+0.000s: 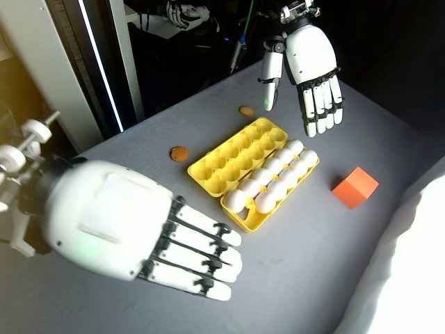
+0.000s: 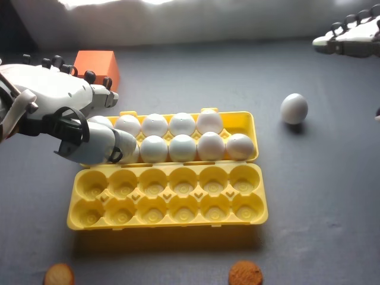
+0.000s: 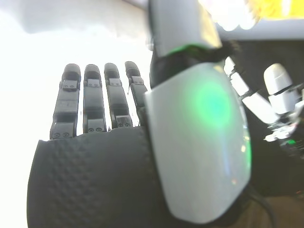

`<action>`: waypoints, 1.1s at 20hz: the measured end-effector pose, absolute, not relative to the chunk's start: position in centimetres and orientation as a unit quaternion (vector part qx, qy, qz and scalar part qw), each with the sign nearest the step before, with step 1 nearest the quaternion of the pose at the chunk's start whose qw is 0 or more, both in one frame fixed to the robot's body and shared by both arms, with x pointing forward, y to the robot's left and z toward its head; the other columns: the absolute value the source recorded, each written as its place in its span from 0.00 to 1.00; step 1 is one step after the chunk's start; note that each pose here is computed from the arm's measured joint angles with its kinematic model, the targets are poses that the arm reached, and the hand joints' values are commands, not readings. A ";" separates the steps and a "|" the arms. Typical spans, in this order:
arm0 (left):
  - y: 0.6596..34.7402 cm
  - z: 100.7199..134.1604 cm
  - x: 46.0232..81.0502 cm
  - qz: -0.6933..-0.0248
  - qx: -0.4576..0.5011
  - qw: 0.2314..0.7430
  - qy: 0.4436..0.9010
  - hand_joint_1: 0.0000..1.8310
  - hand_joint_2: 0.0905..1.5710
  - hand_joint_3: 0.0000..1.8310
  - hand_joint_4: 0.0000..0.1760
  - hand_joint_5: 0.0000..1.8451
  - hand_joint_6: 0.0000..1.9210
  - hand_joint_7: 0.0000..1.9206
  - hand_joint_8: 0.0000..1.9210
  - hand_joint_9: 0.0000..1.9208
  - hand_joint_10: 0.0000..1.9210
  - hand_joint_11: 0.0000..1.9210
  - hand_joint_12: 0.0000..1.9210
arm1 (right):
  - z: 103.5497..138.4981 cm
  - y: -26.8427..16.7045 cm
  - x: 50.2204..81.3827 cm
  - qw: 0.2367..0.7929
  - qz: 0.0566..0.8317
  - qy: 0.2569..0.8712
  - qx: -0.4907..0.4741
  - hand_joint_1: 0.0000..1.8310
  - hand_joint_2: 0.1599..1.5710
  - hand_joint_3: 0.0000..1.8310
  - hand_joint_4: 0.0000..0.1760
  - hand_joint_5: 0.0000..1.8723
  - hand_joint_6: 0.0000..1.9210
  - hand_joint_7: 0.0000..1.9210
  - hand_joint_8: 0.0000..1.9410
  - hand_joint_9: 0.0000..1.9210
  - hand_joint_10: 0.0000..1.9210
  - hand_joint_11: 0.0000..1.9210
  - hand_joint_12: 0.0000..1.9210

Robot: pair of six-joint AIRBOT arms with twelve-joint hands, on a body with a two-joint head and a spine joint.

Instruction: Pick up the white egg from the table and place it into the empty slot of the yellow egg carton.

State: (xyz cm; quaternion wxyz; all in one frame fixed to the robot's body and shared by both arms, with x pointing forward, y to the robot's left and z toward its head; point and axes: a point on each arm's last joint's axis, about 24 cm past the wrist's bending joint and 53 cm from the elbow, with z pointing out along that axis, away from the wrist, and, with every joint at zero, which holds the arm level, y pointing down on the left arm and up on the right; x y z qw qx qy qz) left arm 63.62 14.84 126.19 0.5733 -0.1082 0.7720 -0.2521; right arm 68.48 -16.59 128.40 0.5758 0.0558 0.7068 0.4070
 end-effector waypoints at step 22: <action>14.7 126.0 63.4 -0.250 -0.104 0.569 0.776 0.00 0.82 0.00 0.00 0.14 0.00 0.13 0.00 0.11 0.00 0.00 0.22 | 124.7 -12.7 75.9 0.542 0.411 0.727 0.089 0.63 0.65 0.00 0.00 0.22 0.02 0.22 0.02 0.18 0.03 0.00 0.45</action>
